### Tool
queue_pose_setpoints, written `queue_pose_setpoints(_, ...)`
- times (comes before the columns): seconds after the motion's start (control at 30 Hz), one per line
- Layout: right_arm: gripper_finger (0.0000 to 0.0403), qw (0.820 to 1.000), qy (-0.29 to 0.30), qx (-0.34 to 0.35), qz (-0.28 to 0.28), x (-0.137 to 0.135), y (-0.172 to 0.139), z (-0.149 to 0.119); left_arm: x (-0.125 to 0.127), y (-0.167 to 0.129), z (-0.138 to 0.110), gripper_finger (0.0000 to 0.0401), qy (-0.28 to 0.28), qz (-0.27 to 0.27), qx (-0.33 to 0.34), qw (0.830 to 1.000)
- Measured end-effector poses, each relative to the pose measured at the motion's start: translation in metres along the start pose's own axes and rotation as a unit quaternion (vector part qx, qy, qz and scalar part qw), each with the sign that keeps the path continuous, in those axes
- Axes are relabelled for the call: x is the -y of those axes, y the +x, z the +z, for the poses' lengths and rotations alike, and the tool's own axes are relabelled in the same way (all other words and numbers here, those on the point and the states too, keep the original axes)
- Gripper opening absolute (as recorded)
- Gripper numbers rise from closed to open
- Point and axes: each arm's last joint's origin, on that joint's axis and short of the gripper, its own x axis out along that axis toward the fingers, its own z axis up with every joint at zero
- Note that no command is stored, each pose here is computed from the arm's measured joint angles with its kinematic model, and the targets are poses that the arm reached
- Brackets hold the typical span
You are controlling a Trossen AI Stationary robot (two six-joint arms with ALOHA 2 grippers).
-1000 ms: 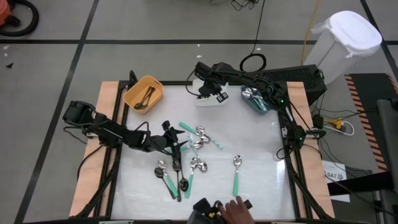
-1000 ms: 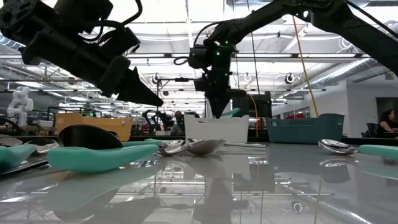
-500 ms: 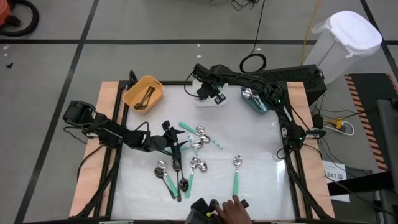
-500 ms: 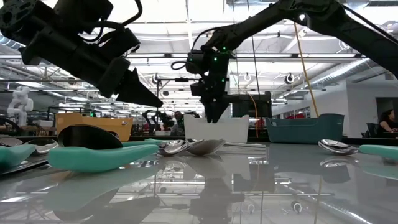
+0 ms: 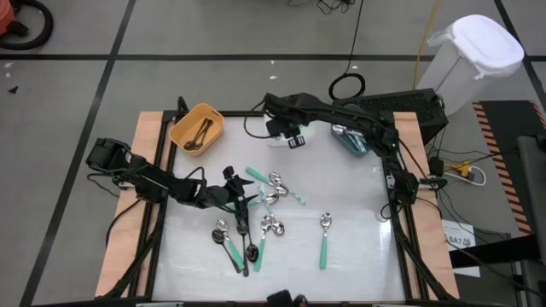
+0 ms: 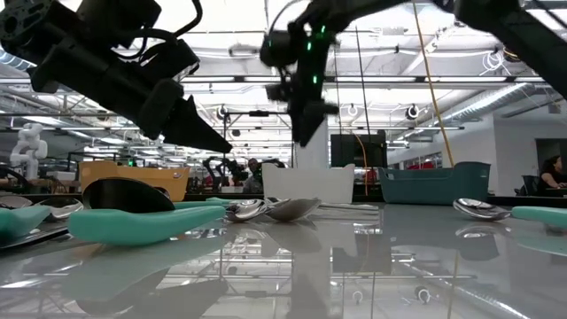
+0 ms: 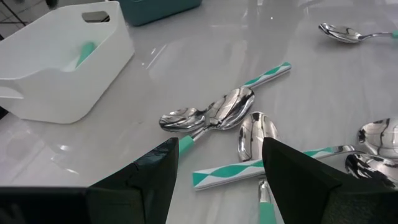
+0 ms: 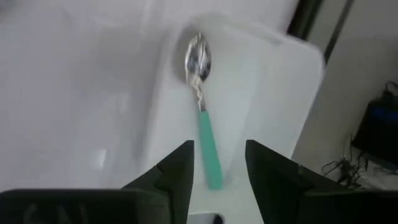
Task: Sort silverware by color (type)
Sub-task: Put the blue spoon into the white bin
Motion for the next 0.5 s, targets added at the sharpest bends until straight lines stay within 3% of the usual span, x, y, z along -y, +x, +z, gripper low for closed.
queue_pose_setpoints(0.13, 0.0139, 0.997, 0.071, 0.032, 0.024, -0.019, -0.035, 0.006, 0.001, -0.001, 0.0, 0.0232, -0.015, -0.002, -0.001, 1.0)
queue_pose_setpoints(0.27, 0.0139, 0.975, 0.16, 0.053, 0.144, -0.05, -0.055, 0.009, 0.006, -0.003, -0.002, 0.0232, -0.024, -0.017, -0.007, 1.0)
queue_pose_setpoints(0.33, 0.0139, 0.97, 0.171, 0.035, 0.168, -0.077, -0.055, 0.01, 0.01, -0.005, -0.003, 0.0232, -0.025, -0.026, -0.009, 0.999)
queue_pose_setpoints(0.5, 0.0139, 0.979, 0.14, 0.054, 0.14, -0.149, -0.047, 0.01, 0.02, -0.011, -0.004, 0.0232, -0.028, -0.047, -0.008, 0.998)
